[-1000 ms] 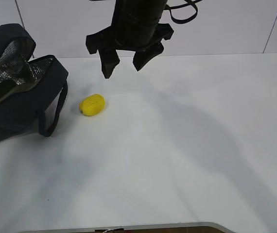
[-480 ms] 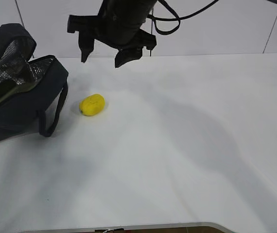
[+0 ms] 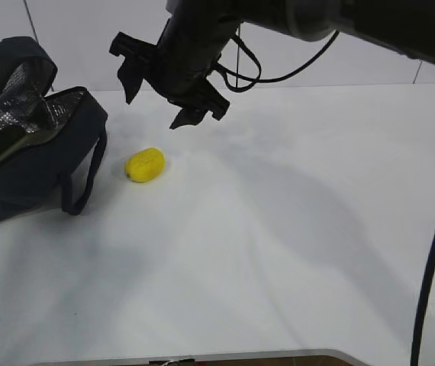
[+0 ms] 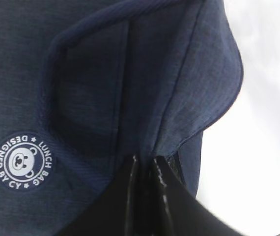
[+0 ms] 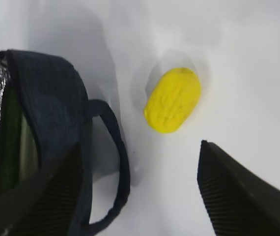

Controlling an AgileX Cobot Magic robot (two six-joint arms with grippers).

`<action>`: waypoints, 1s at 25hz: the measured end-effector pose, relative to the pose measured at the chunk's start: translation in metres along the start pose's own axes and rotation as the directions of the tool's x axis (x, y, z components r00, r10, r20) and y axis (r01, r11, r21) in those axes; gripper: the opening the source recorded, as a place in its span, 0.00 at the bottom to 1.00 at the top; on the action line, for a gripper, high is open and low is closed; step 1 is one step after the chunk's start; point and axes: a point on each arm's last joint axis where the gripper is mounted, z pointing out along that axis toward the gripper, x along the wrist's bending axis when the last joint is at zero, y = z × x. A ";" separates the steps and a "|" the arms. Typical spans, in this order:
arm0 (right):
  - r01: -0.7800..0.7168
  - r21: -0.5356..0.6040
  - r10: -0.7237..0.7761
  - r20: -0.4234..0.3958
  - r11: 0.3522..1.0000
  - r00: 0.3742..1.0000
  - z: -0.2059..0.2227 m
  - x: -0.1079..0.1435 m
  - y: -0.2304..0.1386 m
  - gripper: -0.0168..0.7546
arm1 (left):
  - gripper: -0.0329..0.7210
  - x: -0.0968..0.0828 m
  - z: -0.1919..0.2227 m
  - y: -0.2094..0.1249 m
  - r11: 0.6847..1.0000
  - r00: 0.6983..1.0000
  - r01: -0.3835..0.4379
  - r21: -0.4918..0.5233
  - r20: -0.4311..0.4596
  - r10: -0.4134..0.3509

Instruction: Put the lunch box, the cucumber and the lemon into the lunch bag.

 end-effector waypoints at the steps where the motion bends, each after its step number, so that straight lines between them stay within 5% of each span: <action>1: -0.032 -0.018 0.032 -0.001 0.999 0.999 0.003 -0.001 0.001 0.77 | 0.06 0.000 0.000 0.000 1.000 1.000 0.000 0.000 0.000 0.000; 9: -0.214 -0.073 0.217 0.027 0.974 0.976 0.031 -0.011 0.003 0.77 | 0.06 0.000 0.000 0.000 1.000 1.000 -0.005 -0.001 0.002 0.005; 25: -0.289 -0.038 0.290 0.013 0.957 0.957 0.079 -0.024 -0.007 0.77 | 0.06 0.000 0.000 0.000 1.000 1.000 -0.019 0.000 0.000 0.019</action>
